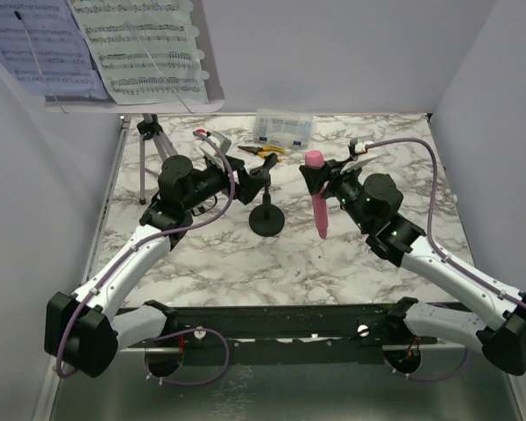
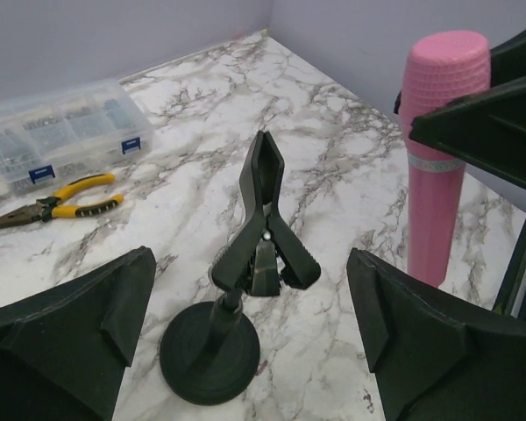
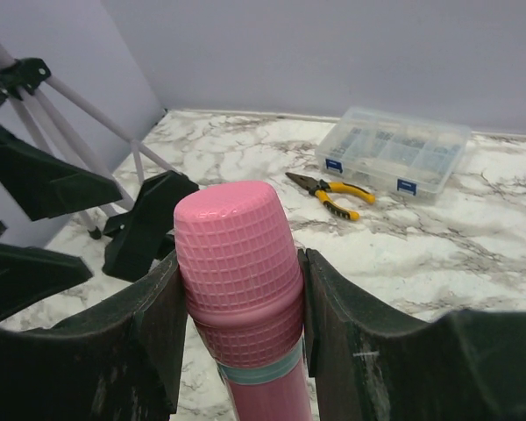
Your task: Set up the instrument practice props
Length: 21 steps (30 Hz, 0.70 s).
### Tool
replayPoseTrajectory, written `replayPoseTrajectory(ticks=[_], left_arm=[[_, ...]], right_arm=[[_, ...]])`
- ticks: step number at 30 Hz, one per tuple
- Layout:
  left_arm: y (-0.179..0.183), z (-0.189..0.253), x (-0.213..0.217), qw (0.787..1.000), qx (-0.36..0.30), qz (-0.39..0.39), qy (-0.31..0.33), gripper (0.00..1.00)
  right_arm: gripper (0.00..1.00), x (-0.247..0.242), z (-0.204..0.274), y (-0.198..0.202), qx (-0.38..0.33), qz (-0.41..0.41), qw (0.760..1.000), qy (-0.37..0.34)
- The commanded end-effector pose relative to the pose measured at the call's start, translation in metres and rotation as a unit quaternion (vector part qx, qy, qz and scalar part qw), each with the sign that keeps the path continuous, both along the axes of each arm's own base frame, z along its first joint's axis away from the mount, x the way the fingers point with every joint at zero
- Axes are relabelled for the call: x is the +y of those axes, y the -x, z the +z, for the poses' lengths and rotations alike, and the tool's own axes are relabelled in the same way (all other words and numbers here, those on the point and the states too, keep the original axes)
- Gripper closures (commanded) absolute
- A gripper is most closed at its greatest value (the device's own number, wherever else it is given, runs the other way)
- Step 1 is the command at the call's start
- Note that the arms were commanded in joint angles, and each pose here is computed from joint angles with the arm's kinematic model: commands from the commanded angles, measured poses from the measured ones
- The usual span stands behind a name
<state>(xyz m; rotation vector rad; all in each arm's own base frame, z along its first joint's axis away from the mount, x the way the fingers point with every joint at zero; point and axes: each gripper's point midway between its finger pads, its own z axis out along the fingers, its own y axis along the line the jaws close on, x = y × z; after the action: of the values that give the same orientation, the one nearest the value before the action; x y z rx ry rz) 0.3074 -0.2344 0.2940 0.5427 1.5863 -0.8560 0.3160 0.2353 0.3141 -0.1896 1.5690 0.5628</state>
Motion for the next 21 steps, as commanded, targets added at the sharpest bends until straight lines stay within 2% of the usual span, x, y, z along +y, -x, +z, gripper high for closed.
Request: replayPoseTrajectory(ticks=[1,5,7,12,16,21], left_arm=[[-0.018,0.004,-0.011,1.0,-0.01,0.004,-0.012,0.01],[-0.025,0.005,-0.018,1.0,-0.012,0.006,-0.019,0.01],[-0.028,0.003,-0.022,1.0,-0.01,0.002,-0.022,0.06],[-0.03,-0.011,-0.027,0.999,-0.001,-0.004,-0.038,0.28],[-0.032,-0.016,-0.025,0.999,-0.005,0.002,-0.05,0.31],[-0.032,-0.018,-0.025,0.998,-0.001,0.001,-0.057,0.39]], right_arm=[[1.0,-0.001,0.03,0.008,-0.032,0.014,0.999,-0.035],[1.0,-0.002,0.036,0.008,-0.039,0.015,0.998,-0.036],[1.0,-0.002,0.039,0.008,-0.042,0.015,0.998,-0.037],[1.0,0.0,0.044,0.006,-0.049,0.017,0.998,-0.042],[1.0,0.004,0.047,0.001,-0.055,0.015,0.998,-0.039],[1.0,0.009,0.062,-0.023,-0.078,0.014,0.996,-0.038]])
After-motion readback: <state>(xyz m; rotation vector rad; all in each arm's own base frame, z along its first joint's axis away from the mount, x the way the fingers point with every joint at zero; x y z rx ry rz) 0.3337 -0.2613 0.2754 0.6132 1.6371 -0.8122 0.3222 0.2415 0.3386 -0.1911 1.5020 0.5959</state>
